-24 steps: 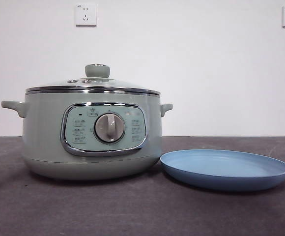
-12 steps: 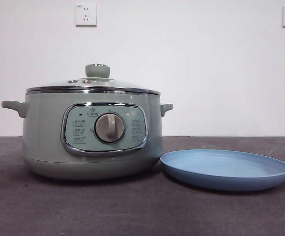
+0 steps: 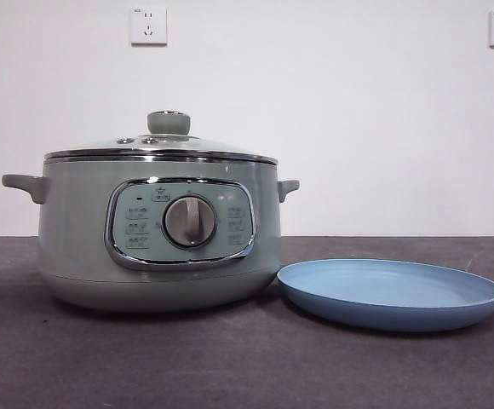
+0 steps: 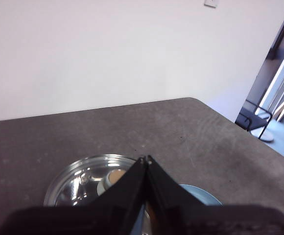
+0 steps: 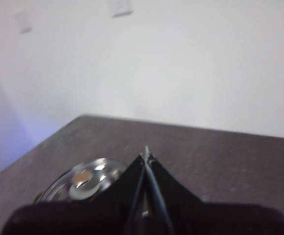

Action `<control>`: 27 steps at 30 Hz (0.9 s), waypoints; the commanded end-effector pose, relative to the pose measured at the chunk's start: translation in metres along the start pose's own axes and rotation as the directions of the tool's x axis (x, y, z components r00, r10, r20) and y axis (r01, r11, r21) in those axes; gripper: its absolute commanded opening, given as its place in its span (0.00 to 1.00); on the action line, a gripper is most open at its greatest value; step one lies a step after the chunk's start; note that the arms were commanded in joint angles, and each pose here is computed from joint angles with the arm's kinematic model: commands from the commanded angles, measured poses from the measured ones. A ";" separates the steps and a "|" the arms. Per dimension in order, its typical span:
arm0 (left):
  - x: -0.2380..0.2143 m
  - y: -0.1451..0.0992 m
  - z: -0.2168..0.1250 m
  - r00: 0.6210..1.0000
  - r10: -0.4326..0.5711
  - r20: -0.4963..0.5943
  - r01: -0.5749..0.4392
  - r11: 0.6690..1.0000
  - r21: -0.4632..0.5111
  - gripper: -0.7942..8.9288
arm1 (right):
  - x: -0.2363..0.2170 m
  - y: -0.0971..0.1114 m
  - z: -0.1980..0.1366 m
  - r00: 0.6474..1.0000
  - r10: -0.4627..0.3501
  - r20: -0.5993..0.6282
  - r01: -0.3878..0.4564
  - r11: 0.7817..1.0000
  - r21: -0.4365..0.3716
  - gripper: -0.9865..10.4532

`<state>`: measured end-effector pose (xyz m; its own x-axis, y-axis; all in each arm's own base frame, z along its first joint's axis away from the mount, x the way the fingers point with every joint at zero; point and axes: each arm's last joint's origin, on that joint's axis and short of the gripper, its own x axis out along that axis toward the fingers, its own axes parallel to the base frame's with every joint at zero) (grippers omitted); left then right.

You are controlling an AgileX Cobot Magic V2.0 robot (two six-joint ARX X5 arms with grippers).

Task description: Take the potato out from the steamer,put the potato on the plate,close the lid

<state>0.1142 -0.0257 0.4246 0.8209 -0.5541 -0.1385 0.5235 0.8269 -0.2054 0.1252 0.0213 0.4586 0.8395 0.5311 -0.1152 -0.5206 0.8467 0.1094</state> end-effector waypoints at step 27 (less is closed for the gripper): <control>0.051 0.005 0.050 0.960 -0.103 -0.260 0.114 0.993 0.025 0.53 | 0.096 -0.001 0.023 0.879 0.203 -0.432 -0.255 0.965 -0.066 0.61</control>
<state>0.1696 -0.0444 0.4632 0.6709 -0.6407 -0.3734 0.6182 0.7613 -0.1956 0.2112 0.0699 0.4676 0.5574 0.6491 -0.5176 -0.7267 0.6830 0.0739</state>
